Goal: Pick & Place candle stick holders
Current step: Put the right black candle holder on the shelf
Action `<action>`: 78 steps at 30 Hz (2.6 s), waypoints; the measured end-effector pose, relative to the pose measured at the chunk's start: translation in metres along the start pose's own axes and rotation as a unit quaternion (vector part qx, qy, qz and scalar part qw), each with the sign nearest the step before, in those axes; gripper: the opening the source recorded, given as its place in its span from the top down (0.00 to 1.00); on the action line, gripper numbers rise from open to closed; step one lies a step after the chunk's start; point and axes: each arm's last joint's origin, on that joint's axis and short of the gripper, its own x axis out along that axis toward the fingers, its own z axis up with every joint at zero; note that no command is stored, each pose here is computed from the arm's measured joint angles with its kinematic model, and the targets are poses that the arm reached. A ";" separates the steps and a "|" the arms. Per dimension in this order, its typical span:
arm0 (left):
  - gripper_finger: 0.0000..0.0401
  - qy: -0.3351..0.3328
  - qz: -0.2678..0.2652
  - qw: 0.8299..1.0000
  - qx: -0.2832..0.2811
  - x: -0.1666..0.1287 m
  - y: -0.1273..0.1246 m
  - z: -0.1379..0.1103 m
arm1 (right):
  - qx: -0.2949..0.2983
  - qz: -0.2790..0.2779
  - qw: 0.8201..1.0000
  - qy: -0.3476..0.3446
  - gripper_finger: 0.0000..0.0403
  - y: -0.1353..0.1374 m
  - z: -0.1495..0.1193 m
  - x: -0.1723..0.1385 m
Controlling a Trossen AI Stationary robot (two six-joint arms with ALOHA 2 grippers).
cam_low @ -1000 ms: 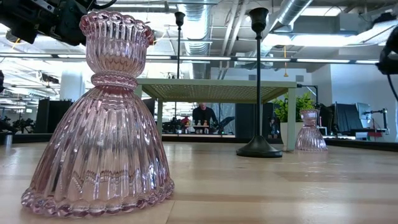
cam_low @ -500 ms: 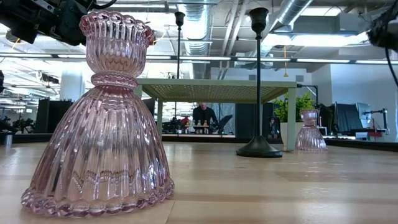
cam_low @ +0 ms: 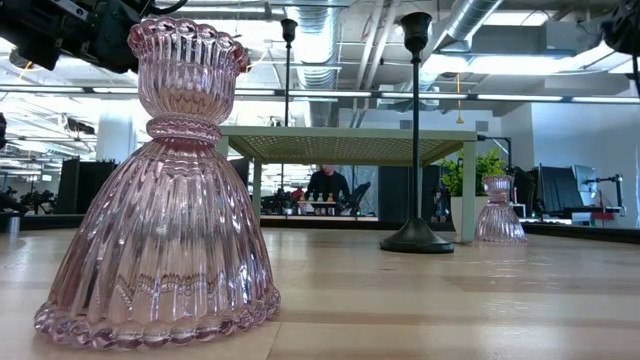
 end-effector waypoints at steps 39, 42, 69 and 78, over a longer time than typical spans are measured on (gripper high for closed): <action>0.98 -0.002 -0.001 0.998 -0.061 0.000 0.000 0.000 | 0.023 0.049 0.993 -0.104 0.61 0.018 0.031 0.030; 0.98 -0.002 -0.001 0.998 -0.061 0.000 0.000 0.000 | 0.024 0.053 0.993 -0.105 0.68 0.019 0.031 0.030; 0.98 -0.002 0.000 0.998 -0.061 0.000 0.000 0.000 | -0.032 -0.023 0.987 -0.155 0.99 0.021 0.067 0.000; 0.98 -0.002 0.000 0.998 -0.061 0.000 0.000 0.000 | 0.013 -0.102 0.980 -0.170 0.99 -0.002 0.100 -0.012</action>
